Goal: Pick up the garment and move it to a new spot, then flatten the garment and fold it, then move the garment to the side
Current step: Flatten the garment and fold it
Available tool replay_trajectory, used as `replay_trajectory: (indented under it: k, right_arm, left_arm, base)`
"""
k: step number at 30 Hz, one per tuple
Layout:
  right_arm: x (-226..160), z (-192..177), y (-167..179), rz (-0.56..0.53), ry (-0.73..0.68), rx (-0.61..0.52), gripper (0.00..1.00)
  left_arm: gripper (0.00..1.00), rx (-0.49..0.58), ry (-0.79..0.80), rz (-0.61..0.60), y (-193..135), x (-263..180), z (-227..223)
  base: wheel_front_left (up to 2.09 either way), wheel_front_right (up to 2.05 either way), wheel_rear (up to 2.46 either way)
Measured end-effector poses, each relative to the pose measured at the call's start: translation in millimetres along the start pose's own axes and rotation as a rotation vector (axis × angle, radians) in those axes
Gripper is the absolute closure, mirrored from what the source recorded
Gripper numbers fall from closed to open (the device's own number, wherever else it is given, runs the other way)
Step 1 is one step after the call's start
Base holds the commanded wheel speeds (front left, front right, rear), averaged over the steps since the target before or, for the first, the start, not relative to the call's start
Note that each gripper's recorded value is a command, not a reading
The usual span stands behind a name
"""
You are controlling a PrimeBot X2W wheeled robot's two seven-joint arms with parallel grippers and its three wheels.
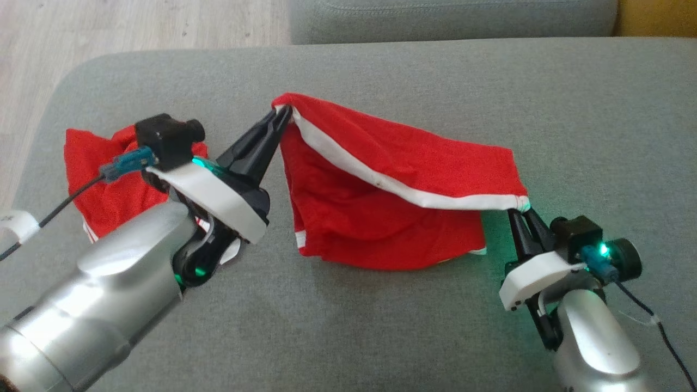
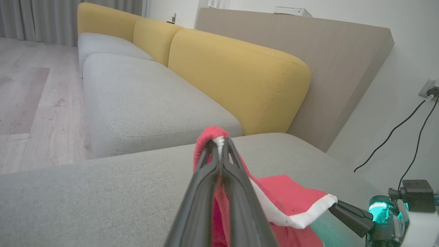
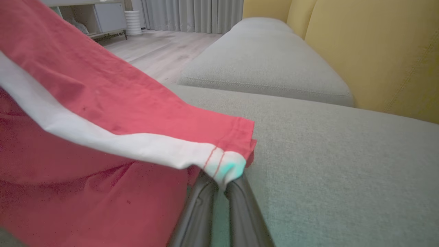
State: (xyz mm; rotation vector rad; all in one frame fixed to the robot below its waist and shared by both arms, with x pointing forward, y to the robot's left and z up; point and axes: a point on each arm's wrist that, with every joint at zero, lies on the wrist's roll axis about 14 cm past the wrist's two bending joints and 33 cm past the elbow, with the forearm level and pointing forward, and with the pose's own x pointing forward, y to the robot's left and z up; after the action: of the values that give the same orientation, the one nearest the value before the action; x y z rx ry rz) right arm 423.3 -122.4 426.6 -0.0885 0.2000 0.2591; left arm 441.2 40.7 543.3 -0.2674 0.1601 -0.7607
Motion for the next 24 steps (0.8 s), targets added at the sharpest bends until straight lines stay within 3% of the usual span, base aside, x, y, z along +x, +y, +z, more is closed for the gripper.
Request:
replay_trajectory:
  k: [9,17,24]
  right_arm:
    - [-3,74,-42,-0.121,-0.224,0.031,1.00]
    - [16,222,-126,-0.250,-0.535,-0.118,1.00]
    - [26,326,-182,-0.357,-0.747,-0.221,1.00]
  left_arm:
    - [1.00,0.082,-0.154,-0.078,-25,12,56]
    - [1.00,0.319,-0.329,-0.217,-59,59,144]
    - [1.00,0.433,-0.604,-0.288,-83,97,234]
  base:
    - [0.00,0.00,0.00]
    - [0.00,0.00,0.00]
    - [0.00,0.00,0.00]
